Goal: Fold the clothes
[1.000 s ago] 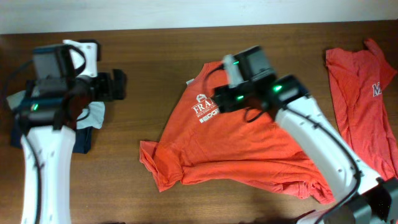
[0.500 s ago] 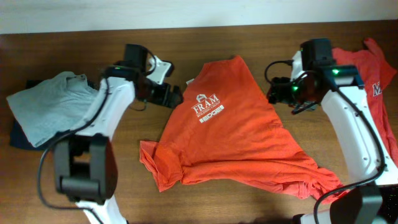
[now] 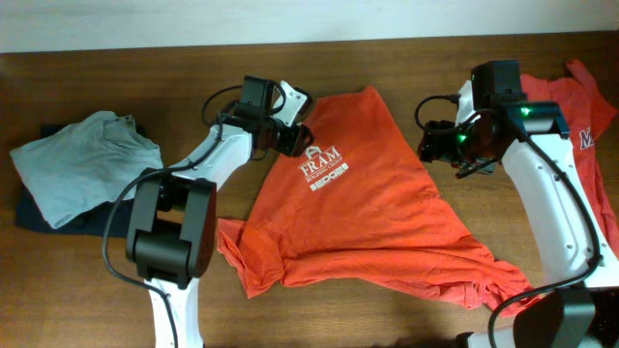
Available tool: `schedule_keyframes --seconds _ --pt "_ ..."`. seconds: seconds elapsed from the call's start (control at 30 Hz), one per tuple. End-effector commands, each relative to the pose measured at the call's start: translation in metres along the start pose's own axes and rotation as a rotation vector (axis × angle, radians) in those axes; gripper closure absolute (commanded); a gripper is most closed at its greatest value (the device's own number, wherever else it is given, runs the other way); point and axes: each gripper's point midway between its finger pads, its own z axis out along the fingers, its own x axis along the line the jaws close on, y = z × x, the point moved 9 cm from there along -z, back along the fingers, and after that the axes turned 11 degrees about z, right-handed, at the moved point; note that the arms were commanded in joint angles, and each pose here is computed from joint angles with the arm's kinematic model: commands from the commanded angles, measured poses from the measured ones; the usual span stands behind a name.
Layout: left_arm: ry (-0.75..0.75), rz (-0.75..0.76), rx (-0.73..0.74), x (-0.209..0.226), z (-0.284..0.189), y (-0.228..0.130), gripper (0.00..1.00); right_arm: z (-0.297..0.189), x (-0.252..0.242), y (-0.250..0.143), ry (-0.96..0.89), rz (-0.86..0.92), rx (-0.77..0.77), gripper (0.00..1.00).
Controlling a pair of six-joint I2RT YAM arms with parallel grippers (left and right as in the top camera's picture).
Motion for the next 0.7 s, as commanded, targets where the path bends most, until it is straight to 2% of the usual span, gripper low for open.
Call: schedule_keyframes --seconds 0.0,0.07,0.13,0.23,0.27,0.3,0.33,0.37,0.4,0.43,0.5,0.53,0.57,0.63,0.67 --pt "0.033 -0.004 0.046 0.006 0.011 -0.011 0.43 0.000 -0.001 0.001 -0.008 0.011 0.000 0.19" --pt "0.033 -0.005 0.049 0.006 0.011 -0.011 0.45 0.000 -0.002 0.001 -0.015 0.011 -0.003 0.19" --pt "0.029 -0.009 0.059 0.005 0.011 -0.013 0.57 0.000 -0.002 0.001 -0.014 0.011 -0.003 0.20" --pt "0.012 -0.028 0.103 0.002 0.011 -0.020 0.96 0.000 -0.002 0.001 -0.014 0.011 -0.003 0.19" --pt "0.005 -0.039 0.124 0.001 0.010 -0.023 0.99 0.000 -0.002 0.001 -0.014 0.011 -0.003 0.20" --pt "0.001 -0.046 0.136 0.001 0.009 -0.026 0.93 0.000 -0.002 0.001 -0.014 0.011 -0.003 0.19" --pt "-0.001 -0.048 0.140 0.001 0.009 -0.026 0.74 0.000 -0.002 0.001 -0.014 0.011 -0.003 0.19" --pt "-0.001 -0.047 0.140 0.001 0.009 -0.026 0.60 0.000 -0.002 0.002 -0.014 0.011 -0.005 0.19" --pt "-0.001 -0.047 0.140 0.001 0.009 -0.026 0.51 0.000 -0.002 0.002 -0.013 0.011 -0.006 0.19" --pt "-0.001 -0.047 0.140 0.001 0.009 -0.026 0.45 0.000 -0.001 0.002 -0.012 0.011 -0.007 0.19" --pt "-0.004 -0.049 0.146 0.001 0.012 -0.028 0.44 0.001 -0.002 0.002 -0.013 0.011 -0.006 0.20" --pt "-0.006 -0.050 0.150 0.000 0.014 -0.030 0.49 0.001 -0.002 0.002 -0.013 0.011 -0.006 0.19" --pt "-0.012 -0.054 0.162 0.000 0.018 -0.034 0.61 0.001 -0.002 0.002 -0.013 0.011 -0.005 0.19" --pt "-0.021 -0.066 0.191 0.000 0.025 -0.042 0.95 0.001 -0.002 0.002 -0.013 0.011 -0.005 0.19" --pt "-0.014 -0.074 0.213 0.001 0.025 -0.046 1.00 0.001 -0.002 0.002 -0.014 0.011 -0.005 0.19"
